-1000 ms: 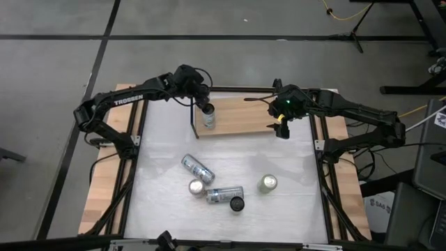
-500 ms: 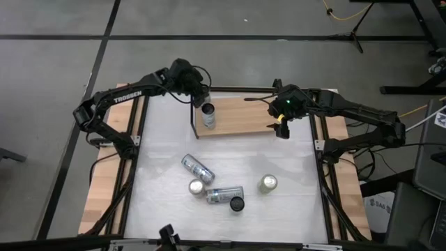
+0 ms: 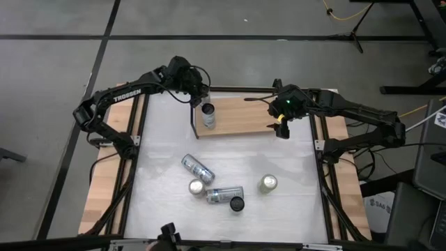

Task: Place canned beverage on shelf
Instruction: Adjust the white-blue soda can on the shelf

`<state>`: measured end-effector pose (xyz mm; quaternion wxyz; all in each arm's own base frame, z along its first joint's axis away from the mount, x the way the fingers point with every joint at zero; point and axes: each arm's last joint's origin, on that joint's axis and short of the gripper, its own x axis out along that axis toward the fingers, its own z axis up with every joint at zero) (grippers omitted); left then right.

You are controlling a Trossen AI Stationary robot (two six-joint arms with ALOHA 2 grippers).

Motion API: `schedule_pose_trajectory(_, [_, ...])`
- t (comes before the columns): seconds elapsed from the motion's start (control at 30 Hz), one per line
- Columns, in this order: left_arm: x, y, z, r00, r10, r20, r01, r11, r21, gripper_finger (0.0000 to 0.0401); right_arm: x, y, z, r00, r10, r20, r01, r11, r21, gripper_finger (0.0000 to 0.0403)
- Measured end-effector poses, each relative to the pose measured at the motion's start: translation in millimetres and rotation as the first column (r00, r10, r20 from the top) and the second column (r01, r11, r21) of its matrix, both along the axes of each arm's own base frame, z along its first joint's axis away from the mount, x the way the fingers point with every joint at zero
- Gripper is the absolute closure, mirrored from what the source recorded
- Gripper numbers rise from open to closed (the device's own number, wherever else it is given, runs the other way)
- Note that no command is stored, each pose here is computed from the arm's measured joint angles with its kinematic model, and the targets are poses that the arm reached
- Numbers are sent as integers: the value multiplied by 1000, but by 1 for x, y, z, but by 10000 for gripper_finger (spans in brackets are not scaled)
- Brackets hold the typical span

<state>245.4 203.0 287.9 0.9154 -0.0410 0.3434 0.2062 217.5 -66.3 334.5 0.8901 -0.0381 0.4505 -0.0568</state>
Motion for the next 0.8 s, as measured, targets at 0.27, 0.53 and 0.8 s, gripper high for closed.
schedule_pose_trajectory(0.27, [1, -1, 0, 1000, 15, 6, -15, 1000, -13, 131, 0, 0, 0, 1000, 0, 0, 0, 1000, 0, 91])
schedule_pose_trajectory(0.53, [1, 0, 0, 1000, 21, 6, -21, 1000, -12, 130, 0, 0, 0, 1000, 0, 0, 0, 1000, 0, 91])
schedule_pose_trajectory(0.8, [1, 0, 0, 1000, 12, 9, -12, 1000, -8, 129, 0, 0, 0, 1000, 0, 0, 0, 1000, 0, 91])
